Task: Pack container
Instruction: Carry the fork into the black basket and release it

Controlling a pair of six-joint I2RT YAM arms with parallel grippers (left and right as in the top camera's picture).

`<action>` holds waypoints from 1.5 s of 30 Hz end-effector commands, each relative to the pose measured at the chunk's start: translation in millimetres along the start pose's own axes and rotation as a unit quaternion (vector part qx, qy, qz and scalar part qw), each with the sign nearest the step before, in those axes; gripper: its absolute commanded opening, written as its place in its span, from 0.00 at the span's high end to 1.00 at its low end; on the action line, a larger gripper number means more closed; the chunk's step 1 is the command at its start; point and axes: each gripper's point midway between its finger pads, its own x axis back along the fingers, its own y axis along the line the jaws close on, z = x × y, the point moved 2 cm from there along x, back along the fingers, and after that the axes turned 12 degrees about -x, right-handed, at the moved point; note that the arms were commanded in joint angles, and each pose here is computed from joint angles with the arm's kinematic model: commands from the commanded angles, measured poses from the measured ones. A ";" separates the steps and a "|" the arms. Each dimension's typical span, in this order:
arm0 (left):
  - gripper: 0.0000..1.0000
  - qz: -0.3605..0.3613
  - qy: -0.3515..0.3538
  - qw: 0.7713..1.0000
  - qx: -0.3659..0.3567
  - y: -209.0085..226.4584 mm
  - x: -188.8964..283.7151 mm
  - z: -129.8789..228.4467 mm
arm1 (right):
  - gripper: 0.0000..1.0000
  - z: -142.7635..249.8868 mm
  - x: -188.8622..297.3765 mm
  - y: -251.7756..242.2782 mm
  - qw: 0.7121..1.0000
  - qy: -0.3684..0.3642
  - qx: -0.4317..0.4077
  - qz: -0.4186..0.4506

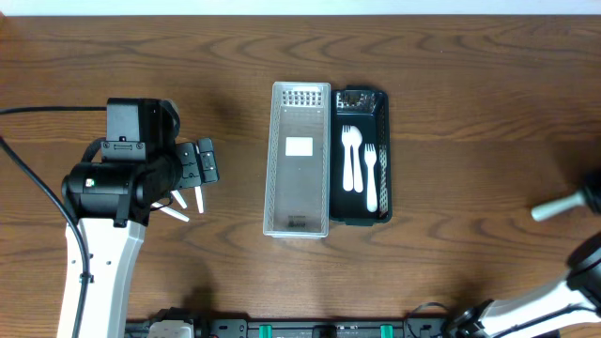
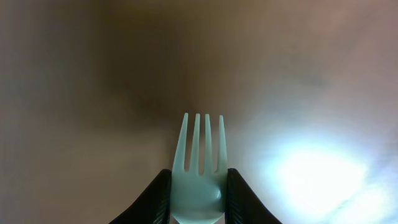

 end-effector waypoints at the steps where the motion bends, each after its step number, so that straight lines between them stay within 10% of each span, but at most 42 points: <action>1: 0.02 -0.002 -0.003 1.000 -0.006 1.4 2.2 -2.9 | 0.88 31.8 63.1 75.9 0.991 -0.040 0.092 -0.087; 11: 0.02 -0.002 -0.003 1.000 -0.006 1.4 2.2 -2.8 | 0.98 225.5 159.6 194.2 0.917 -0.013 0.321 -0.234; 23: 0.02 -0.002 -0.003 1.000 -0.006 1.4 2.2 -2.7 | 0.95 380.4 156.5 191.7 0.871 0.023 0.445 -0.207; 28: 0.02 -0.002 -0.003 1.000 -0.006 1.4 2.1 -2.5 | 0.88 413.1 115.8 174.9 0.870 0.072 0.464 -0.149; 36: 0.02 -0.002 -0.006 1.000 -0.007 1.5 2.2 -4.0 | 0.50 423.8 113.1 178.1 0.843 0.081 0.508 -0.158; 45: 0.02 -0.002 0.006 1.000 -0.006 1.5 6.6 0.7 | 0.17 342.2 206.1 232.6 0.853 -0.028 0.469 -0.226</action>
